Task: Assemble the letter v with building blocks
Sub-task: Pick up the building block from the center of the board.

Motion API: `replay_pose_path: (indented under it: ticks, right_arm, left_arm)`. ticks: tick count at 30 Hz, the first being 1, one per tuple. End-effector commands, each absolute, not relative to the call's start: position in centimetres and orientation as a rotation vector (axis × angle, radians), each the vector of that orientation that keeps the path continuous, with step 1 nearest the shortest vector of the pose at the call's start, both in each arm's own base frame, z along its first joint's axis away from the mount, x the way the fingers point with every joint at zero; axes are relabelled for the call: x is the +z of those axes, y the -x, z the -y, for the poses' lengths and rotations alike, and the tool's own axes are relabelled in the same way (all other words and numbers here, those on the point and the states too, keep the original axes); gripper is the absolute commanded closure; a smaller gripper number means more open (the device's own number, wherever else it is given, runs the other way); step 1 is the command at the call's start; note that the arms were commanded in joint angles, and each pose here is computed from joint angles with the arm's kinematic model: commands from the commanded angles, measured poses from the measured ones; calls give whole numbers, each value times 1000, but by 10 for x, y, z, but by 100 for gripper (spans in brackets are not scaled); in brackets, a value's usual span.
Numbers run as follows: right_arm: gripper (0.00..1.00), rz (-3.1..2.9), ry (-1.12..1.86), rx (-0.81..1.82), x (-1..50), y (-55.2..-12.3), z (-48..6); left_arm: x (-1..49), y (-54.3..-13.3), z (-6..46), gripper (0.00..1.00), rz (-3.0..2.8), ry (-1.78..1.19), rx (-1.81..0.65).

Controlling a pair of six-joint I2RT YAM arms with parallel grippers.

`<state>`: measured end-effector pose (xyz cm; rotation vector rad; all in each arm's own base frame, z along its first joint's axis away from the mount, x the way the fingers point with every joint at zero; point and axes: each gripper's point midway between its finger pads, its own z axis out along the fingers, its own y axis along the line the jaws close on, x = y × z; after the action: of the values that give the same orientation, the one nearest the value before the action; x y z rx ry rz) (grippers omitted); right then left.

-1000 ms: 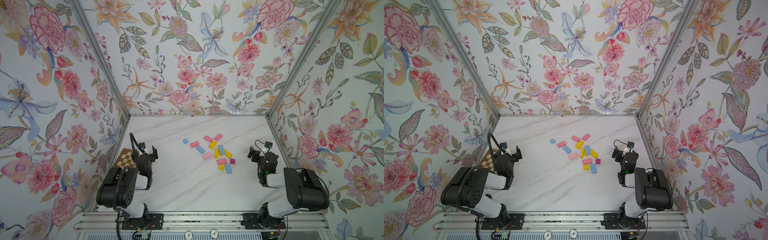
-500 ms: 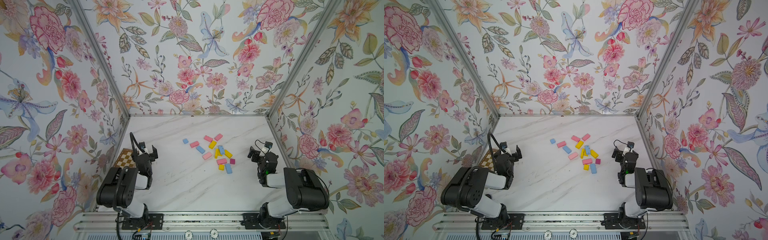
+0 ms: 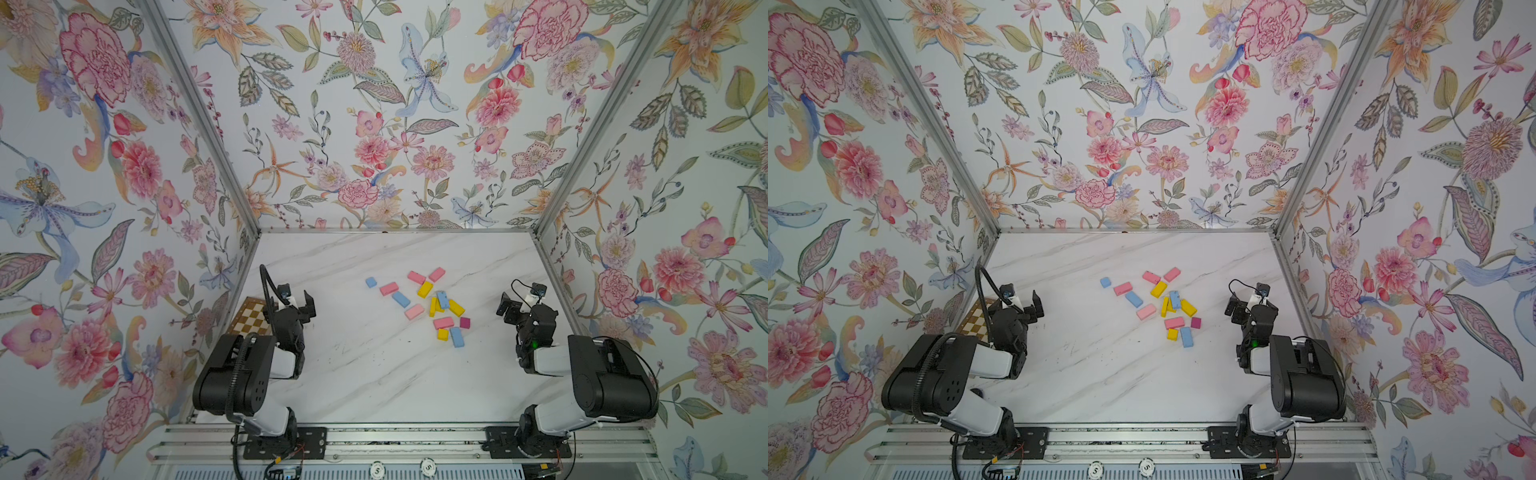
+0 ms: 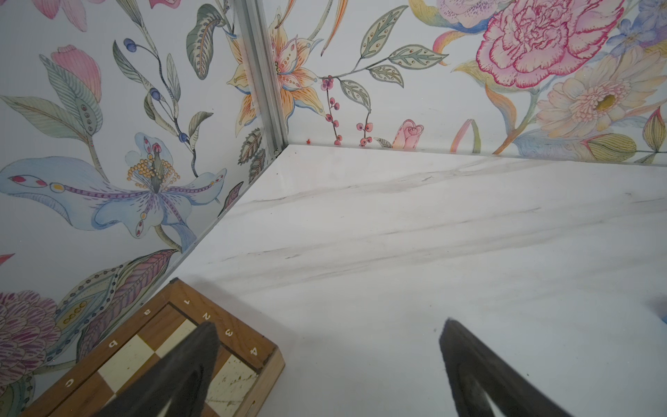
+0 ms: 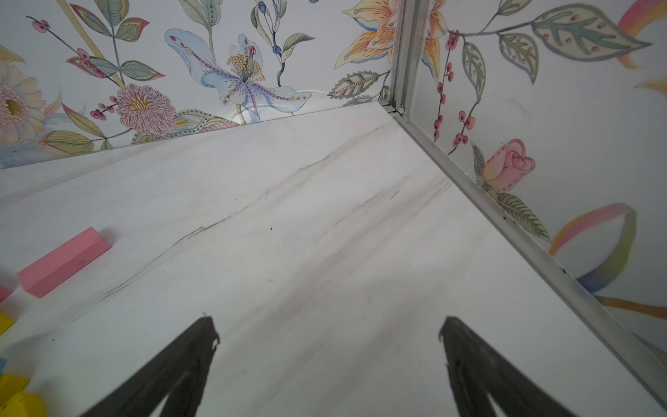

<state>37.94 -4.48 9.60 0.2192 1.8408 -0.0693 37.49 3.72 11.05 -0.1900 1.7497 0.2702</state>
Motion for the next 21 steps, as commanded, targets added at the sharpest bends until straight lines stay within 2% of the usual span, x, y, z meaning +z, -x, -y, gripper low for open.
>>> replay_pose_path:
  ticks: [1, 10, 14, 18, 21]
  right_arm:
    - [1, -1807, -218, -61, 105, -386, 45]
    - [1, -1809, -218, -60, 105, -386, 46]
    - [1, -1792, -335, -148, 111, -382, 65]
    - [1, -1780, -469, -293, 125, -374, 85]
    - [1, -1718, -561, -298, 156, -365, 96]
  left_arm:
    - [119, -380, -40, 1, -1720, 187, 281]
    - [119, -381, -40, 1, -1720, 189, 275]
    - [121, -377, -44, 1, -1712, 210, 292]
    - [162, -358, -65, 1, -1644, 351, 363]
    - [183, -348, -76, 1, -1697, 437, 423]
